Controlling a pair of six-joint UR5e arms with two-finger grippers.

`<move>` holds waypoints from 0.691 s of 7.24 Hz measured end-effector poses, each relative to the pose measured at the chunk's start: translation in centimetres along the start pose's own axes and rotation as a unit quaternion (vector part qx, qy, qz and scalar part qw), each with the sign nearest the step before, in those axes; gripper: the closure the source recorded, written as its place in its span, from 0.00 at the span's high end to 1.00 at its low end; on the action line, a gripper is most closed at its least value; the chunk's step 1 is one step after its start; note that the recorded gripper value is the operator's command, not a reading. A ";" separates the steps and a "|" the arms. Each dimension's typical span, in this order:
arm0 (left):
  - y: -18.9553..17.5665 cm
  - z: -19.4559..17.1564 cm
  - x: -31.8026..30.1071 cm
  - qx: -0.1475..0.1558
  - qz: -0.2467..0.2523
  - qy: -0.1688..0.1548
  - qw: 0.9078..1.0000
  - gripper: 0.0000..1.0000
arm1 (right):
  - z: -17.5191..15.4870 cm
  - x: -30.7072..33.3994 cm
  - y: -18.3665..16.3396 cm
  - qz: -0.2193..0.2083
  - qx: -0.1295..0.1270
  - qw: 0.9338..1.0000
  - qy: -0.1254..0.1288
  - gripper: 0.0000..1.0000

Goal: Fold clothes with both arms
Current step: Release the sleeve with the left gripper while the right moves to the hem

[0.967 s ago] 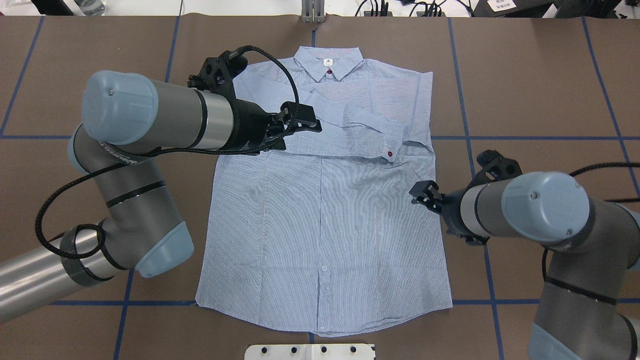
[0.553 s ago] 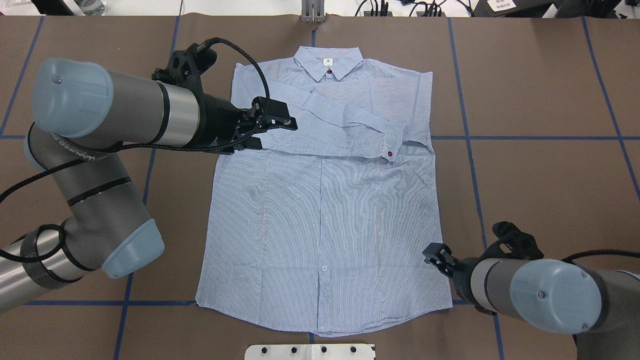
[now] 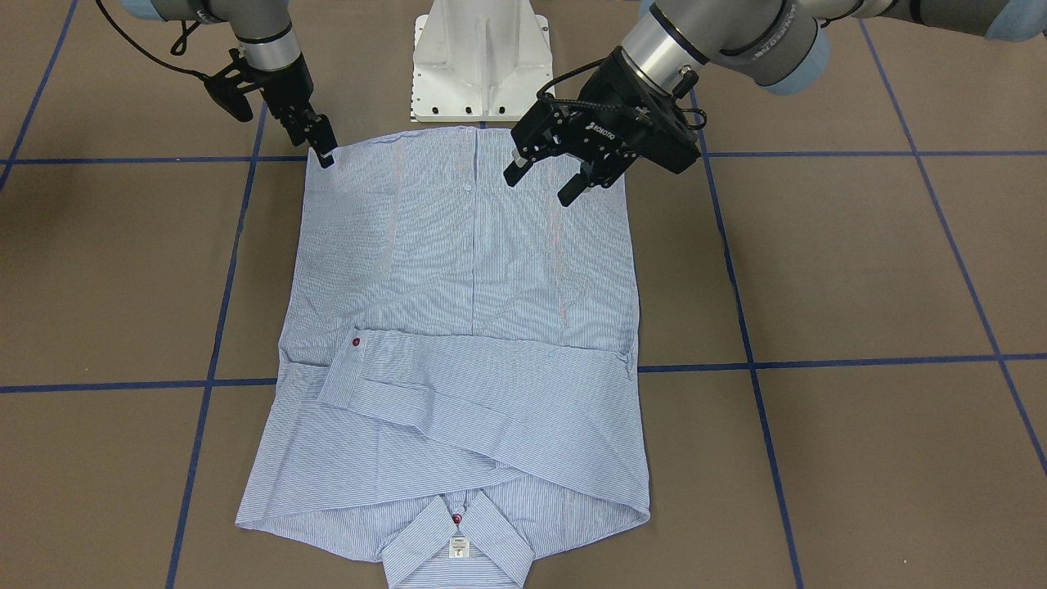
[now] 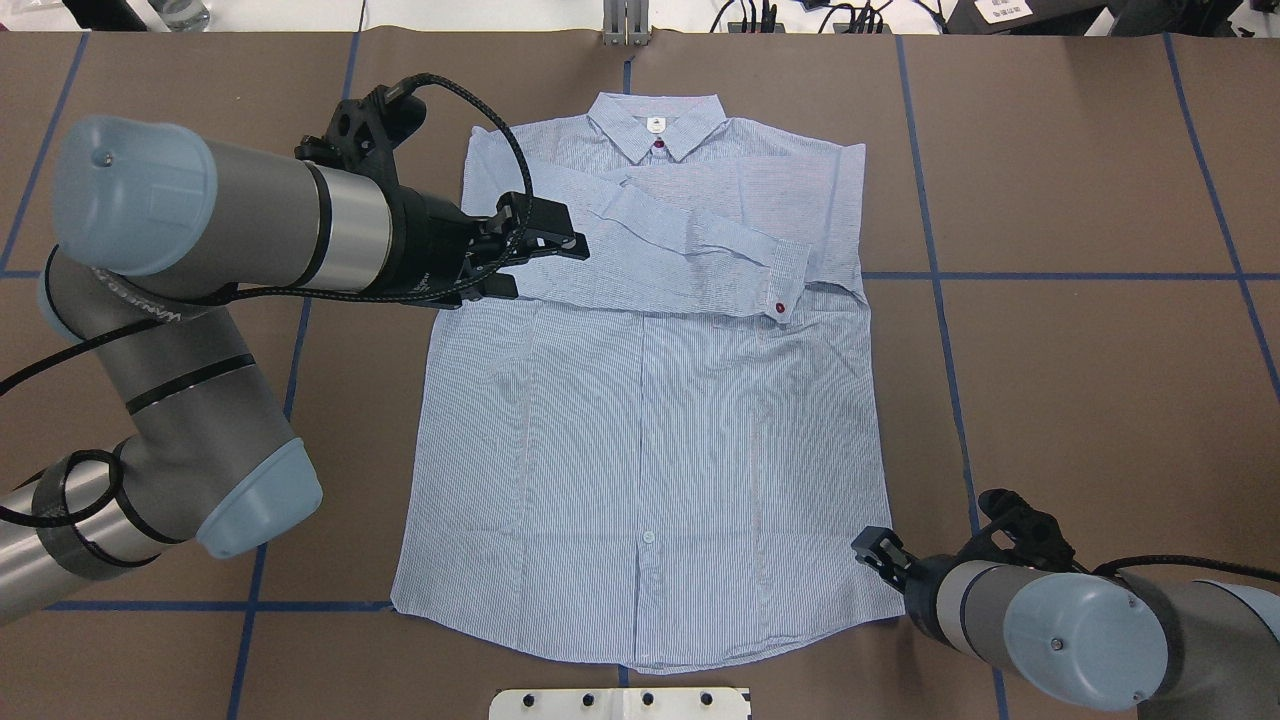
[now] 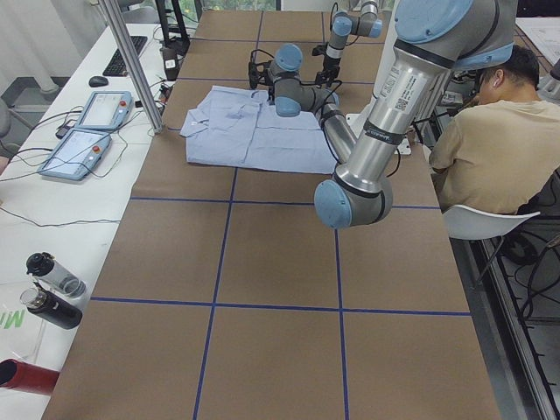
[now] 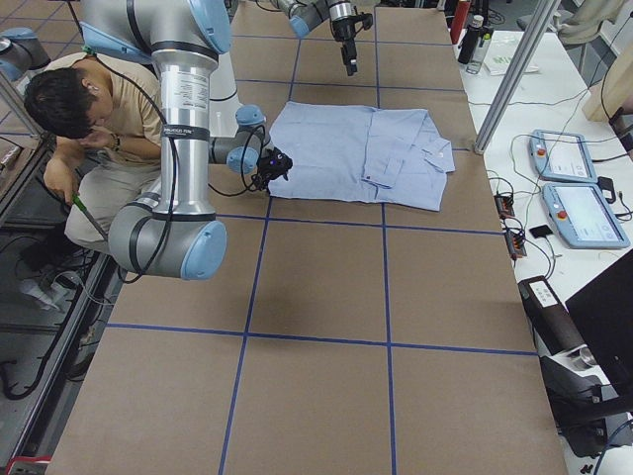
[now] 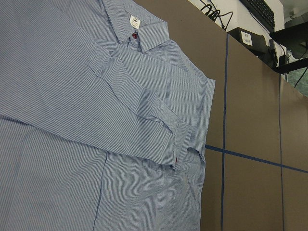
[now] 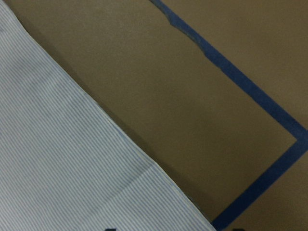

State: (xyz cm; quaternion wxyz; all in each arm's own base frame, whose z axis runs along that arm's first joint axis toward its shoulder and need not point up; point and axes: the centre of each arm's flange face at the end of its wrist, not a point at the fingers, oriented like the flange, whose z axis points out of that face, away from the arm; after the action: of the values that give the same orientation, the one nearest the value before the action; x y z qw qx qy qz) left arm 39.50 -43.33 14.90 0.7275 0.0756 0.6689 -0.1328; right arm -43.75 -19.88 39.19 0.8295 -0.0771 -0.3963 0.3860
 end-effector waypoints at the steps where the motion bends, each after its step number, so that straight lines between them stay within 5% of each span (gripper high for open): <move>1: 0.0 0.0 0.0 0.001 0.000 0.000 1.000 0.91 | 0.5 0.4 0.4 -0.003 -0.004 1.000 0.001 0.77; 3: -0.1 0.0 0.0 0.003 0.000 0.000 1.000 0.92 | 0.9 1.1 0.9 -0.009 -0.007 1.000 0.005 0.63; 5: 0.0 0.0 -0.1 0.004 0.000 -0.001 1.000 0.92 | 1.2 1.7 1.0 -0.014 -0.004 1.000 0.010 0.33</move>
State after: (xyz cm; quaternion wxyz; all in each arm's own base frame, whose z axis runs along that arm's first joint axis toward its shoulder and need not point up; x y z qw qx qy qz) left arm 39.51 -43.37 14.98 0.7275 0.0781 0.6680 -0.1354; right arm -44.52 -18.18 40.56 0.8383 -0.0792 -0.3905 0.3722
